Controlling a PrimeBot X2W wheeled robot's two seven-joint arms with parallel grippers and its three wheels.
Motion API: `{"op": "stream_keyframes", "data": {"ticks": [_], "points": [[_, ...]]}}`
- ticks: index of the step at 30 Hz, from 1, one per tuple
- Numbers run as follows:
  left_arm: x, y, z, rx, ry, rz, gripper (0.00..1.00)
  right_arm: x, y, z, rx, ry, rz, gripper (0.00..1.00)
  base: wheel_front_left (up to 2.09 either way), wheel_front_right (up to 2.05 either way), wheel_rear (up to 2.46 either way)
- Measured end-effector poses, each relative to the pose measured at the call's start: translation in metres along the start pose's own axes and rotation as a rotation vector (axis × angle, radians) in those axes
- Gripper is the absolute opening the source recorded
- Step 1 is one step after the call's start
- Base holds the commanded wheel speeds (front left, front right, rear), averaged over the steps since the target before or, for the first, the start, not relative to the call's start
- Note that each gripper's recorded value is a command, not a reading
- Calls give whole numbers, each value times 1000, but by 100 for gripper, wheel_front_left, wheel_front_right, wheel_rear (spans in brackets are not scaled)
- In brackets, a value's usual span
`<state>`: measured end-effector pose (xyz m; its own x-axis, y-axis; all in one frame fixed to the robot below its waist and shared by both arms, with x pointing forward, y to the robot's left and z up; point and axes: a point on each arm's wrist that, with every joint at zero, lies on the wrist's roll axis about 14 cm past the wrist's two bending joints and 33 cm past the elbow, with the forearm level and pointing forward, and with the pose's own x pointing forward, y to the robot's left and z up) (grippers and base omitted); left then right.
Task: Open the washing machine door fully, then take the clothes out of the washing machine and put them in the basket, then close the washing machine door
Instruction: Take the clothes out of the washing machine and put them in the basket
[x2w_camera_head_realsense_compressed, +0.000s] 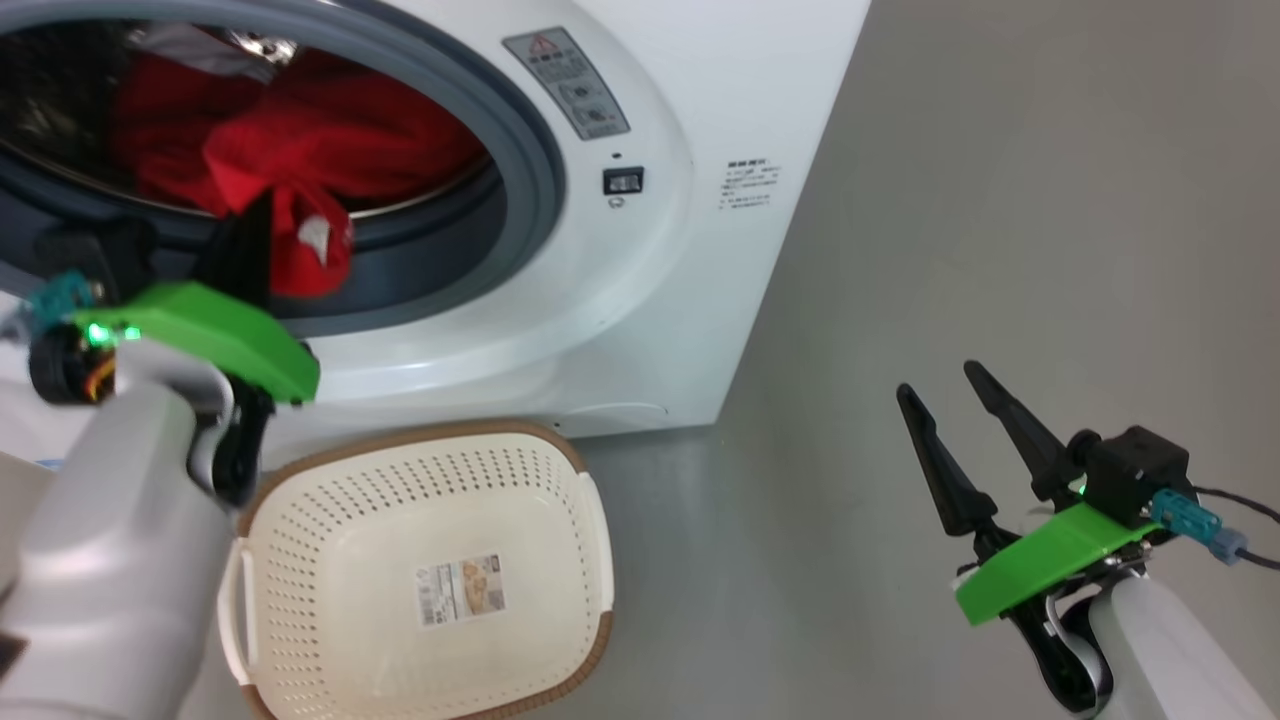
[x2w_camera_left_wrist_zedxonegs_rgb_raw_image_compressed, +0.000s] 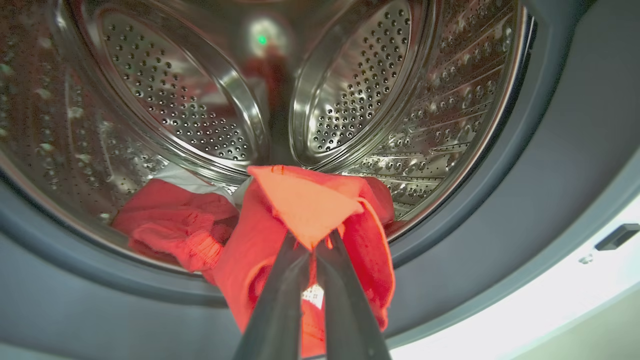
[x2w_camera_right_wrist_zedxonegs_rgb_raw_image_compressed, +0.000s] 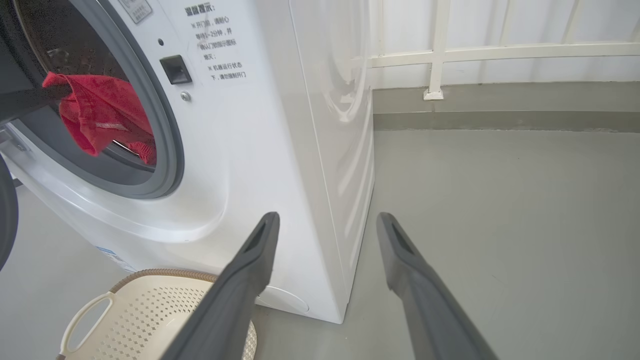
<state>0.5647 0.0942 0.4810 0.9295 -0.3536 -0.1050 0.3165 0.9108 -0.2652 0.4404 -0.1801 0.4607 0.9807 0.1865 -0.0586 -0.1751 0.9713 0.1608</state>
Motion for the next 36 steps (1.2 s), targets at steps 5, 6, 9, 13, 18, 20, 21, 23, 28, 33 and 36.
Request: {"op": "stream_keyframes", "data": {"ticks": [5, 6, 9, 13, 18, 20, 21, 23, 28, 33, 36], "points": [[-30, 0, 9, -14, -64, 16, 0, -8, 4, 5, 3, -12, 5, 100, 0, 0, 0], [-35, 0, 12, -17, -82, 19, 0, -9, 5, 6, 3, -14, 7, 100, 0, 0, 0], [-50, 1, 23, -22, -133, 29, 0, -9, 10, 11, 3, -28, 18, 100, 0, 0, 0], [-71, 1, 32, -13, -189, 41, 0, -10, 14, 13, 4, -34, 30, 100, 0, 0, 0], [-97, -1, 41, 3, -252, 50, 0, -15, 17, 13, 4, -31, 37, 100, 0, 0, 0], [-107, -4, 46, 3, -279, 52, 0, -14, 19, 15, 3, -37, 42, 100, 0, 0, 0], [-112, -6, 49, 6, -292, 48, 0, -14, 19, 16, 2, -40, 43, 100, 0, 0, 0], [-122, -9, 54, 16, -319, 50, 0, -14, 20, 17, 0, -42, 46, 100, 0, 0, 0], [-146, -17, 71, 24, -393, 58, 0, -17, 21, 14, 4, -34, 50, 100, 0, 0, 0], [-167, -26, 92, 46, -463, 63, 0, -15, 23, 13, 5, -32, 57, 100, 0, 0, 0], [-173, -31, 98, 63, -469, 59, 0, -14, 23, 11, 6, -27, 59, 100, 0, 0, 0]]}}
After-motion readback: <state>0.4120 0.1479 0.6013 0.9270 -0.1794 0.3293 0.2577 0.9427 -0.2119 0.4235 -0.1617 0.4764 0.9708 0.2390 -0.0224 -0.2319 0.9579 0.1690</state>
